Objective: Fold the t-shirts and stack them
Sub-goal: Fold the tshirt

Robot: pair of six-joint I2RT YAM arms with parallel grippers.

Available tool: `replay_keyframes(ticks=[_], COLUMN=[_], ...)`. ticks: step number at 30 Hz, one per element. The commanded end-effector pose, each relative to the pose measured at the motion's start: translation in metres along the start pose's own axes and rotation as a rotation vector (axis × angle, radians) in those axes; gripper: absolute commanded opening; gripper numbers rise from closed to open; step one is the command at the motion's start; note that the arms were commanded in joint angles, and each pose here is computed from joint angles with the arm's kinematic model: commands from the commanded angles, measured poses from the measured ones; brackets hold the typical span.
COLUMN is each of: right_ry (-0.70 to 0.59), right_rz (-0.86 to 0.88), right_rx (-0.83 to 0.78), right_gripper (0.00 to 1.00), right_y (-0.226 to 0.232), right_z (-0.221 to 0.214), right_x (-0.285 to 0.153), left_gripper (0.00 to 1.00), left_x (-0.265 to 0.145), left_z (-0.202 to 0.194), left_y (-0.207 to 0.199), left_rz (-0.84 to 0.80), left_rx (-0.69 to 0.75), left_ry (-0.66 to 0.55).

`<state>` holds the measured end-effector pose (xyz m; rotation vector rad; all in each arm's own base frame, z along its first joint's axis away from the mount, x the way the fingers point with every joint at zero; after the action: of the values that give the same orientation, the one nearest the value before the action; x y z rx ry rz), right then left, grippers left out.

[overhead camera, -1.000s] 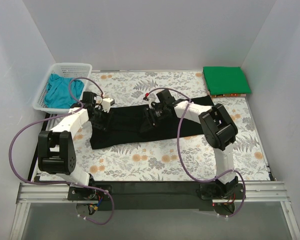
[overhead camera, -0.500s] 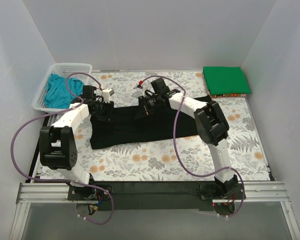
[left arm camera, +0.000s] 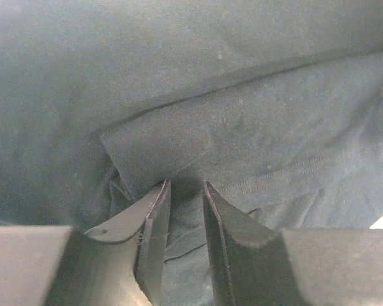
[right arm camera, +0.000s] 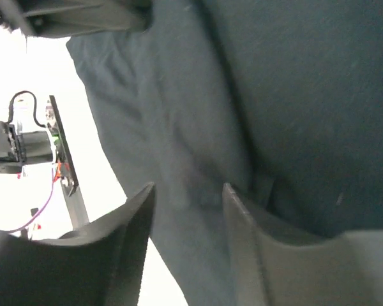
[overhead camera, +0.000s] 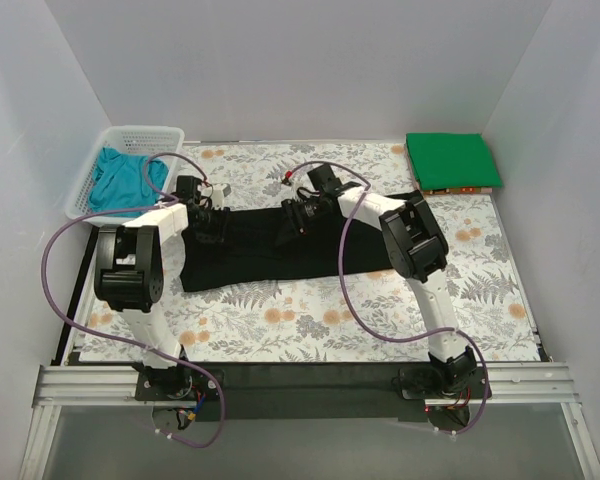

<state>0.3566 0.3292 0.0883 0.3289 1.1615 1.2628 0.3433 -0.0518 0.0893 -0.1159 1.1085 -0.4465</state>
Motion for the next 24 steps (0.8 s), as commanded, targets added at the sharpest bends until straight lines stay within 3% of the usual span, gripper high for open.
replay_keyframes(ticks=[1, 4, 7, 10, 12, 19, 24], right_ry=[-0.11, -0.142, -0.109, -0.044, 0.022, 0.277, 0.437], right_rz=[0.028, -0.064, -0.221, -0.437, -0.556, -0.778, -0.857], right_rx=[-0.212, -0.286, -0.281, -0.293, -0.292, -0.284, -0.248], right_gripper=[0.58, 0.63, 0.65, 0.66, 0.66, 0.58, 0.53], right_y=[0.067, 0.082, 0.064, 0.03, 0.007, -0.04, -0.071], right_z=[0.044, 0.048, 0.034, 0.009, -0.007, -0.034, -0.055], right_x=[-0.056, -0.102, -0.146, -0.185, -0.208, -0.234, -0.232], left_gripper=[0.28, 0.4, 0.52, 0.62, 0.63, 0.63, 0.79], left_x=[0.0, -0.022, -0.048, -0.07, -0.072, -0.064, -0.049], left_z=[0.017, 0.039, 0.058, 0.056, 0.045, 0.002, -0.007], left_y=[0.019, 0.008, -0.002, -0.018, -0.026, -0.065, -0.071], left_rz=[0.109, 0.082, 0.08, 0.042, 0.046, 0.216, 0.258], left_rx=[0.037, 0.063, 0.087, 0.065, 0.024, -0.054, -0.075], left_ry=[-0.048, -0.136, -0.204, -0.186, -0.153, -0.084, -0.035])
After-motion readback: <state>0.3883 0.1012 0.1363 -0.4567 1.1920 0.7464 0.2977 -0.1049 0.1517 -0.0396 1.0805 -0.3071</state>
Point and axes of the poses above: each gripper's point midway between its finger pads, its own x axis out along the fingers, its own y axis along the line the jaws close on, z = x × y, the point moved 8 cm from there along -x, back along the fingers, and after that the axes turned 1 degree about -x, right-handed, at the moved point
